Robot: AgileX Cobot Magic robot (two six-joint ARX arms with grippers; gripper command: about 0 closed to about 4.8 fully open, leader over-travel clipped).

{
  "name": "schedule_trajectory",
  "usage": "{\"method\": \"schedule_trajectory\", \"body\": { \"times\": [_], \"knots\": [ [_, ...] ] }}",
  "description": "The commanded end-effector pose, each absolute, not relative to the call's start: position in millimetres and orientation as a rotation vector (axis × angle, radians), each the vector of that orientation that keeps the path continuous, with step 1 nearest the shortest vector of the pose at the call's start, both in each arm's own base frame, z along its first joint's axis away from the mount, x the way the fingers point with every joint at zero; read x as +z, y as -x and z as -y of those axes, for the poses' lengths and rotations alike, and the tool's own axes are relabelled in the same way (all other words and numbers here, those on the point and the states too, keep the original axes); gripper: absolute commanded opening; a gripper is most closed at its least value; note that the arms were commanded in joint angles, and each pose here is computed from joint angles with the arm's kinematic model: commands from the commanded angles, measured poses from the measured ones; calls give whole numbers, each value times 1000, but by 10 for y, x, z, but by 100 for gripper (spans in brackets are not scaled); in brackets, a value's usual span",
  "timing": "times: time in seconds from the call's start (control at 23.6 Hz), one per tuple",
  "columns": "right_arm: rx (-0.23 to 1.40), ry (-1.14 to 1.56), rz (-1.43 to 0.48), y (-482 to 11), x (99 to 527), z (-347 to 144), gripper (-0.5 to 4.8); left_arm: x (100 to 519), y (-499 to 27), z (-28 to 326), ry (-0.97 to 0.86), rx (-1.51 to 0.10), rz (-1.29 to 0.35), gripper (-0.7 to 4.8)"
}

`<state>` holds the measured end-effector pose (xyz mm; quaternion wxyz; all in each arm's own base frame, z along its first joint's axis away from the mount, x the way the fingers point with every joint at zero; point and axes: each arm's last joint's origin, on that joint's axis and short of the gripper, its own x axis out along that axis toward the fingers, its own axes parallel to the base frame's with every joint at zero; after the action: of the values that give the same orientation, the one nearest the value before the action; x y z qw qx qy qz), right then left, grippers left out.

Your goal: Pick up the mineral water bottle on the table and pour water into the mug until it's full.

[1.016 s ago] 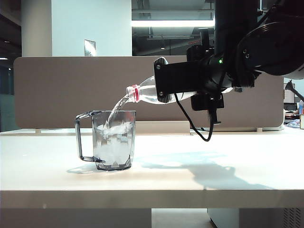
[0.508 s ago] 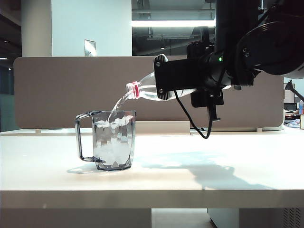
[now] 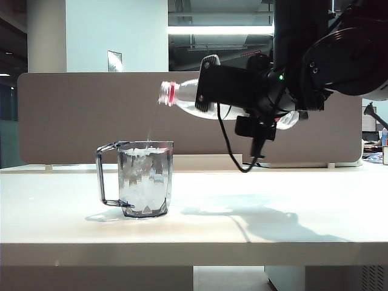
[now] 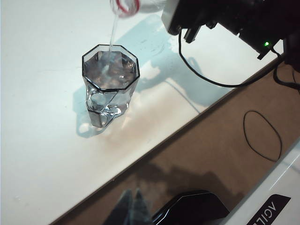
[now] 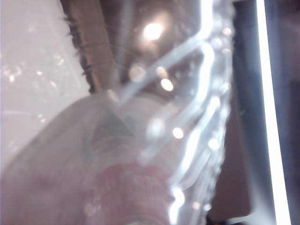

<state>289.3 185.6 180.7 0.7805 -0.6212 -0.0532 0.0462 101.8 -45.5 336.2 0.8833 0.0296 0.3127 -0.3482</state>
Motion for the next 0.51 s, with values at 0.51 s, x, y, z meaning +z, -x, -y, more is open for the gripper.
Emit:
{"method": "schedule_trajectory", "body": {
  "times": [0.51],
  "knots": [
    [302,8,-37,-2867,1743,-1902,229,3383,-1014,456,-61,-730,-637,-5]
  ]
}}
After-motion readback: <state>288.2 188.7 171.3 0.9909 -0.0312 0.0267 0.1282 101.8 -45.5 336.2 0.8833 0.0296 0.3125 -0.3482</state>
